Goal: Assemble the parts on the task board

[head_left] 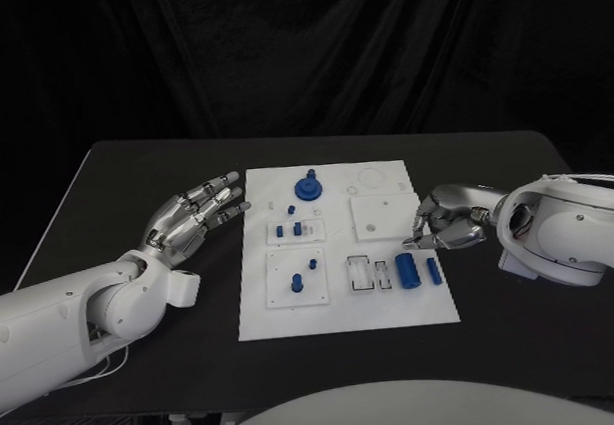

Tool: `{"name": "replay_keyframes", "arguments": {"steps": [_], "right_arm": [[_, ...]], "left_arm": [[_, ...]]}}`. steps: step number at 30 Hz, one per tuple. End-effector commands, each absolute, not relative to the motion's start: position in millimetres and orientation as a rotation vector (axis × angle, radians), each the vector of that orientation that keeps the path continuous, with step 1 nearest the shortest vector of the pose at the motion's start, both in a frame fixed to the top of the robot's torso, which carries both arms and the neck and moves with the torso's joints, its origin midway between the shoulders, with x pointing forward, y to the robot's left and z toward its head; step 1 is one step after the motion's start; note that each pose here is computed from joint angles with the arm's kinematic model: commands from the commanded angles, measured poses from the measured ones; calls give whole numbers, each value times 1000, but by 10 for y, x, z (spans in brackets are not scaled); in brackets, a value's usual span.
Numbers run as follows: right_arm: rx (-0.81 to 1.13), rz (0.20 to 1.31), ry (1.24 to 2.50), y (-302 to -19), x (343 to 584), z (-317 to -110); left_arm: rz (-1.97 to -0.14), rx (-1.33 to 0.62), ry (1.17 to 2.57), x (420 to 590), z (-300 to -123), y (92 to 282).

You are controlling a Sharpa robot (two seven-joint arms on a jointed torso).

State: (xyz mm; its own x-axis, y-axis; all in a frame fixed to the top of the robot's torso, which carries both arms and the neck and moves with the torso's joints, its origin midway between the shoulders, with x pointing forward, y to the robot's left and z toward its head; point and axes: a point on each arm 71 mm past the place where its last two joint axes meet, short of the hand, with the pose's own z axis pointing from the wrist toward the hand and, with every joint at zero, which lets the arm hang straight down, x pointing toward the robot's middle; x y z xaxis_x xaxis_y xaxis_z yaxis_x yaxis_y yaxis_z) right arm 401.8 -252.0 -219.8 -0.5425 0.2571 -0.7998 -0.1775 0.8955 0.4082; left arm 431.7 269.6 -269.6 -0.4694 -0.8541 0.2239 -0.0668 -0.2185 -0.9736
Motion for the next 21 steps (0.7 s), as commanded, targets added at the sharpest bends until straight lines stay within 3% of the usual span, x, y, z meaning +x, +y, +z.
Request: {"name": "replay_keyframes", "arguments": {"steps": [1, 9, 21], "right_arm": [[73, 408, 2161, -2570, 3978, -2296], [63, 329, 2160, -2556, 3966, -2373], [42, 297, 2173, -2482, 3979, -2476]], "left_arm": [[-1765, -1118, 1431, 4320, -2685, 2682], [-1765, -1119, 1433, 4324, -2688, 2687], [-1771, -1120, 1438, 4330, -2694, 2678]]}}
